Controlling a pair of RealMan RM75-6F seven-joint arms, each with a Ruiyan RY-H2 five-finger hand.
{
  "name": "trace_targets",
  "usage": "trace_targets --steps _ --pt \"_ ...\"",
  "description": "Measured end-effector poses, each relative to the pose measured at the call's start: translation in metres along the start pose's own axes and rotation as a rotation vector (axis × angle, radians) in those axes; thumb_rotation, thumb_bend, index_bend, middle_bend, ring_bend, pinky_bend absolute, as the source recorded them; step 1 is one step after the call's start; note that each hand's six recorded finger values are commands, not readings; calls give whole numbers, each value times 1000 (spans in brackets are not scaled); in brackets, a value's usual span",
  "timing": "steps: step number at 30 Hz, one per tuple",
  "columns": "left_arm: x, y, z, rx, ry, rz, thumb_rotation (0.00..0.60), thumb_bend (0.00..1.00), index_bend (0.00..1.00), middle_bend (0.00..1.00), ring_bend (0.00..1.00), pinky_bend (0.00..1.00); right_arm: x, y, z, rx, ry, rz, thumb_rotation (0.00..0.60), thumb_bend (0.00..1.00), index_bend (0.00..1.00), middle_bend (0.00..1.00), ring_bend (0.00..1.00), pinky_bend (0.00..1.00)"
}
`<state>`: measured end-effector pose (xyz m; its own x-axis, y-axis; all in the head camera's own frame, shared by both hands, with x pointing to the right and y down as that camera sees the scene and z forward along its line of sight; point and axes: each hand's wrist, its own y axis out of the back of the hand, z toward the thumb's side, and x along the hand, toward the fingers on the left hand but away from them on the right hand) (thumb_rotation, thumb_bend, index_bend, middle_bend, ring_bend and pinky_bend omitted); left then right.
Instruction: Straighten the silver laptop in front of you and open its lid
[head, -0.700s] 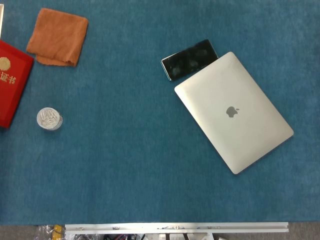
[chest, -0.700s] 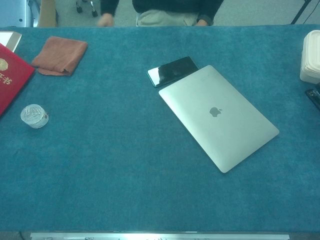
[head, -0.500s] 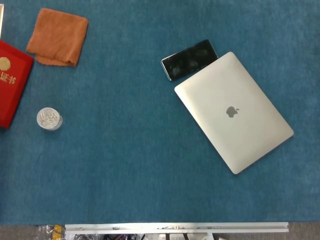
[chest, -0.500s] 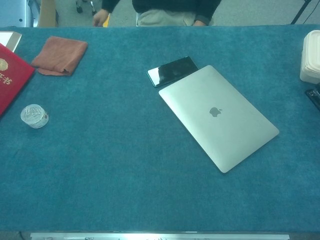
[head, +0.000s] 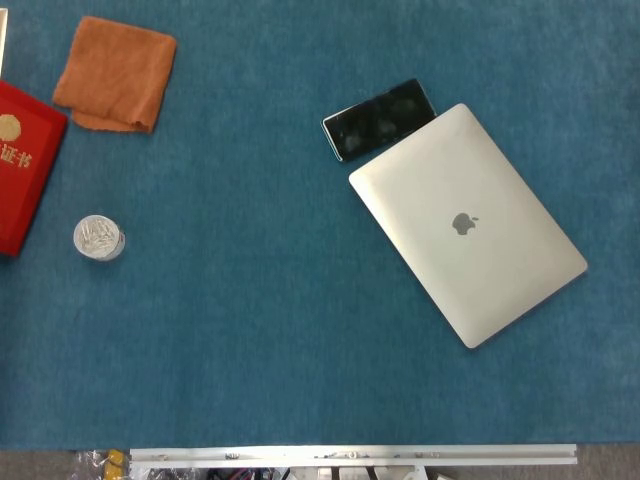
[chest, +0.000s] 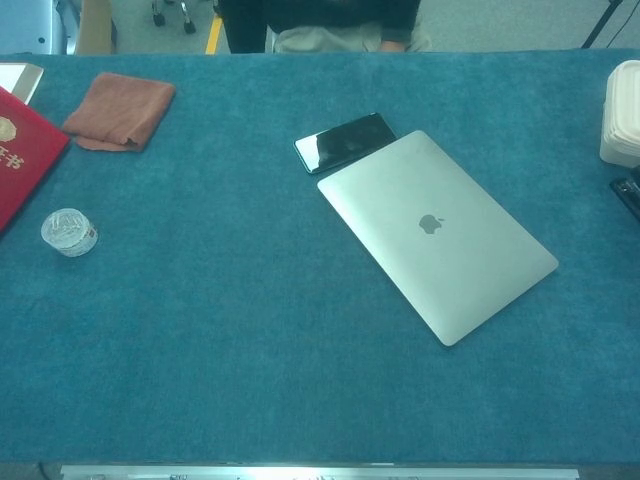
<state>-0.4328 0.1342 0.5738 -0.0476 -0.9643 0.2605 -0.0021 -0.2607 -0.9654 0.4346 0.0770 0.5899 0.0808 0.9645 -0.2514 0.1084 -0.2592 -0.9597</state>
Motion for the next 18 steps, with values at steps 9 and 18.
trace_targets --steps 9,18 --pt "0 3 1 -3 4 5 600 169 0 0 0 1 -10 -1 7 40 51 17 600 350 0 10 0 26" --pt "-2 4 -2 -6 16 5 600 170 0 0 0 1 -29 -8 15 173 135 56 600 182 0 10 0 26"
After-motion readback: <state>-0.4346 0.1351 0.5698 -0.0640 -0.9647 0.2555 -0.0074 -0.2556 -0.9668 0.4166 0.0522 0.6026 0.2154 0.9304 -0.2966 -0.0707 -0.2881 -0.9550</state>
